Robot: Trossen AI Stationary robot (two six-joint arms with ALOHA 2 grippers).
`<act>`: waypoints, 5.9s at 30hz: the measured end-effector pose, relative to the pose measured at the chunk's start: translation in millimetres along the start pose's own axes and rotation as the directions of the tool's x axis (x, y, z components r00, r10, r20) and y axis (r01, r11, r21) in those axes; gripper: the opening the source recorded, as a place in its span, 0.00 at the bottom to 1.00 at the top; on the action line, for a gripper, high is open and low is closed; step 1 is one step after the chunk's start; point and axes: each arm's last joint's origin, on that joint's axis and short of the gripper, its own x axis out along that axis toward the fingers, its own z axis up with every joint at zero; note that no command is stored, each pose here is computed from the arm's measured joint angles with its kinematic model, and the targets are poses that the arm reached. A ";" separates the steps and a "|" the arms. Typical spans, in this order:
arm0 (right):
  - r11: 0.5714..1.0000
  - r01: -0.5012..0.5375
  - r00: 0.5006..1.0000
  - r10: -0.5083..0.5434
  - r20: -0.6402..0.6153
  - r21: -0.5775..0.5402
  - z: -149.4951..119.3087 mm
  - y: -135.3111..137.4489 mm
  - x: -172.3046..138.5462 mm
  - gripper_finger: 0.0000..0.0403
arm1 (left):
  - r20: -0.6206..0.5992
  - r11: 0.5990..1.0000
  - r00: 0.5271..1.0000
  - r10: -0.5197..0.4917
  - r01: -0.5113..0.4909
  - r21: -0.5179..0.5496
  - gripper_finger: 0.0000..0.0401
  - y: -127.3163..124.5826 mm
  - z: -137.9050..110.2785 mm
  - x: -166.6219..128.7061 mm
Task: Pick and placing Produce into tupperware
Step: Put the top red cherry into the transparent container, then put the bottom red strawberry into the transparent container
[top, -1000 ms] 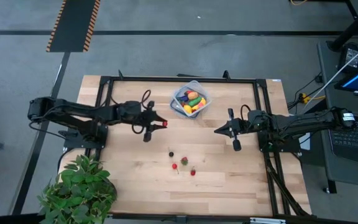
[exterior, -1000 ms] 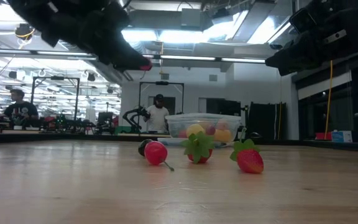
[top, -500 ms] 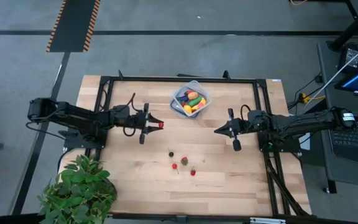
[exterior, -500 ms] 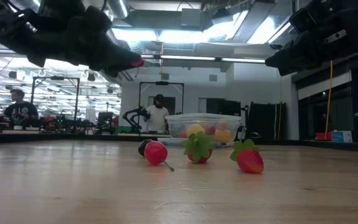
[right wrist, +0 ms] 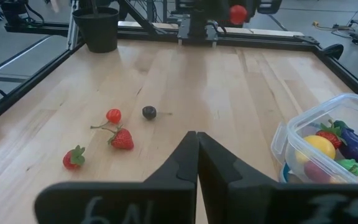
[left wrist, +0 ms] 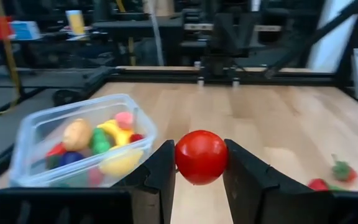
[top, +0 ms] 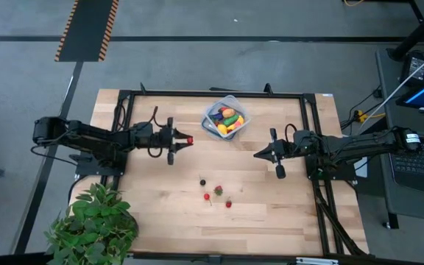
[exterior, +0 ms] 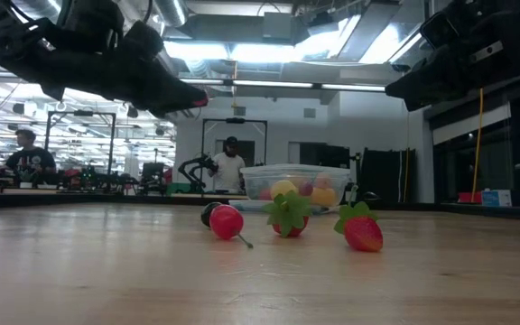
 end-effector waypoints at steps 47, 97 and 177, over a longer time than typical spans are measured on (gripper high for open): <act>1.000 0.000 1.000 0.000 0.002 0.004 0.2 0.0 -0.1 0.02 | -0.332 0.972 0.915 -0.229 0.230 -0.035 0.25 59.3 36.2 69.2; 1.000 0.001 1.000 -0.001 0.000 -0.010 0.0 -0.1 -0.1 0.02 | -0.792 0.980 0.587 -0.167 0.190 -0.066 0.25 186.2 63.7 194.3; 0.999 -0.020 1.000 0.020 0.002 0.043 0.0 0.5 -0.1 0.02 | -0.697 0.967 0.671 -0.252 0.196 -0.161 0.31 73.0 151.4 142.2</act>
